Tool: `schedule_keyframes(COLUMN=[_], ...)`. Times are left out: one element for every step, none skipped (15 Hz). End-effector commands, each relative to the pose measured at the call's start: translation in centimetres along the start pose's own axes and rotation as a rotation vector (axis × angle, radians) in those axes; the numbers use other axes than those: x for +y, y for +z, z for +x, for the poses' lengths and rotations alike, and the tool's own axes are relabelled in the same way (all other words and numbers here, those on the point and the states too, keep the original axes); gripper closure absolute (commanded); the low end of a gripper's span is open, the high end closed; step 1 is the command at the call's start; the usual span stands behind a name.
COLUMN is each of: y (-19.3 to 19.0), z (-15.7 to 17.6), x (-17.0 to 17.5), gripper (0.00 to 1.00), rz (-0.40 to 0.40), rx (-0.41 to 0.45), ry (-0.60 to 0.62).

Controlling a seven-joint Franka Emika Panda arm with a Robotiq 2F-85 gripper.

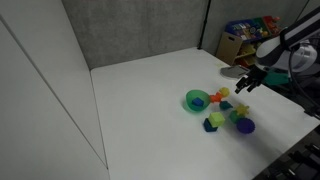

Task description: Put the green bear toy in the green bowl

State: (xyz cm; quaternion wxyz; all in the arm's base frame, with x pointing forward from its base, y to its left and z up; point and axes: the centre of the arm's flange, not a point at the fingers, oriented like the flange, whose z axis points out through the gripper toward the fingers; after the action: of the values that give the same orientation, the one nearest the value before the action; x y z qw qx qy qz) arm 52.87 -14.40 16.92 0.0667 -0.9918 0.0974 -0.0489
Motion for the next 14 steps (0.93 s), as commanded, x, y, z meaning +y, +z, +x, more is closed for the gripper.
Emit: schedule_keyframes(y=[4.0,5.0,6.0,6.8,7.5,8.2,8.6,9.0,9.3,9.6,9.9,10.2,10.3,10.6], z=[2.5,2.7,2.8,2.9,3.0,3.1,3.3,3.4,3.5,3.7,3.7,3.7,3.6,3.5], x=[1.1,1.3,1.5,1.6,1.6,1.6,1.4,1.3,1.0,0.8,0.6,0.4,0.2,0.1], gripper=[0.0,0.0,0.0,0.0,0.0,0.0,0.0,0.0,0.0,0.0,0.0,0.0,0.0,0.0], rz=[-0.009,-0.01,-0.012,-0.008,-0.003,0.005,0.014,0.022,0.035,0.039,0.044,0.041,0.041,0.043], rx=[-0.01,-0.017,-0.025,-0.03,-0.028,-0.027,-0.023,-0.02,-0.02,-0.019,-0.02,-0.025,-0.029,-0.033], ry=[-0.008,-0.009,-0.008,-0.011,-0.013,-0.016,-0.019,-0.016,-0.013,-0.009,-0.005,0.001,0.0,0.002])
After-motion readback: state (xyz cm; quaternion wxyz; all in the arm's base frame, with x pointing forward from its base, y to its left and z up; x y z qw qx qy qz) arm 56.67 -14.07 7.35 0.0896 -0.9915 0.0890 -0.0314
